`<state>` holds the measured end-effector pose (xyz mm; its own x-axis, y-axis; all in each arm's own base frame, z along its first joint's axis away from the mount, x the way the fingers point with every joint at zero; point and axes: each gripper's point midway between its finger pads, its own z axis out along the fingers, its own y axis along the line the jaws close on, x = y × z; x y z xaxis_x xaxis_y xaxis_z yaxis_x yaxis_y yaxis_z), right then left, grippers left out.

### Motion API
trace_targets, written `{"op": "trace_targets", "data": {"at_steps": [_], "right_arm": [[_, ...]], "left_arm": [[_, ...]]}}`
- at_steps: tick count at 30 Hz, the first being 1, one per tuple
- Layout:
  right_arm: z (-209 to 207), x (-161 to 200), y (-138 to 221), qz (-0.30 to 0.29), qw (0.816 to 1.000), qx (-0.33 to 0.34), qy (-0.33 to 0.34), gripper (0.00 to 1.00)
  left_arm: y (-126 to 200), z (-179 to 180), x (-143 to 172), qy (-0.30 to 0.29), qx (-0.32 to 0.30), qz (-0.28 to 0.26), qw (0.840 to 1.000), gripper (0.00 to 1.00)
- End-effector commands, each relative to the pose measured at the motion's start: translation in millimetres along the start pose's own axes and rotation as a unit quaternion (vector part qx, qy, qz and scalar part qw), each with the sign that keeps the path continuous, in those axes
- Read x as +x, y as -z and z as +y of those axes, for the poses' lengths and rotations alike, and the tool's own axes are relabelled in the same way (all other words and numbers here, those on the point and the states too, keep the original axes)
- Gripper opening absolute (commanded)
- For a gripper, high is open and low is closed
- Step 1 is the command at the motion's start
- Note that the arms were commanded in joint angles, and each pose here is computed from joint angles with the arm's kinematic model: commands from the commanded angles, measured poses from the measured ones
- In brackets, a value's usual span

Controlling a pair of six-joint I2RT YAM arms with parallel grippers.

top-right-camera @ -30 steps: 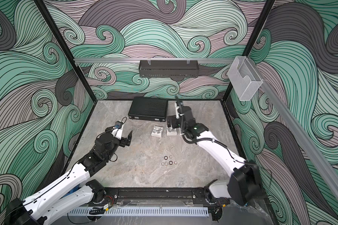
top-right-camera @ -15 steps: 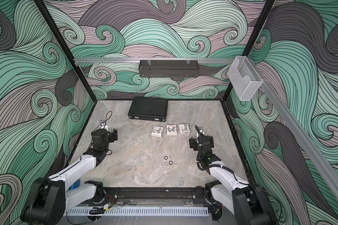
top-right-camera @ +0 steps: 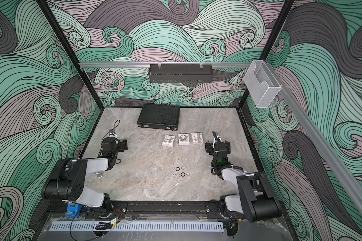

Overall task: Take the rings out of the lift-off lid box
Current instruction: Reset both arms

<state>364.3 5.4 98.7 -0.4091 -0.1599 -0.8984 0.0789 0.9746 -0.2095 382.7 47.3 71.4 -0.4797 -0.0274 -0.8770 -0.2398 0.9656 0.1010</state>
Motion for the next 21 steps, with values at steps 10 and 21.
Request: {"op": "trace_targets", "data": {"at_steps": [10,21], "right_arm": [[-3.6,-6.4,-34.6,-0.024,0.997,-0.045,-0.062,1.0],[-3.4,-6.7,-33.3,-0.023,0.997,-0.046,-0.061,1.0]], "left_arm": [[-7.2,-14.0,-19.1,0.026,0.069,-0.012,0.997,0.99],[-5.8,-13.6,-19.4,0.025,0.068,-0.014,0.997,0.99]]}}
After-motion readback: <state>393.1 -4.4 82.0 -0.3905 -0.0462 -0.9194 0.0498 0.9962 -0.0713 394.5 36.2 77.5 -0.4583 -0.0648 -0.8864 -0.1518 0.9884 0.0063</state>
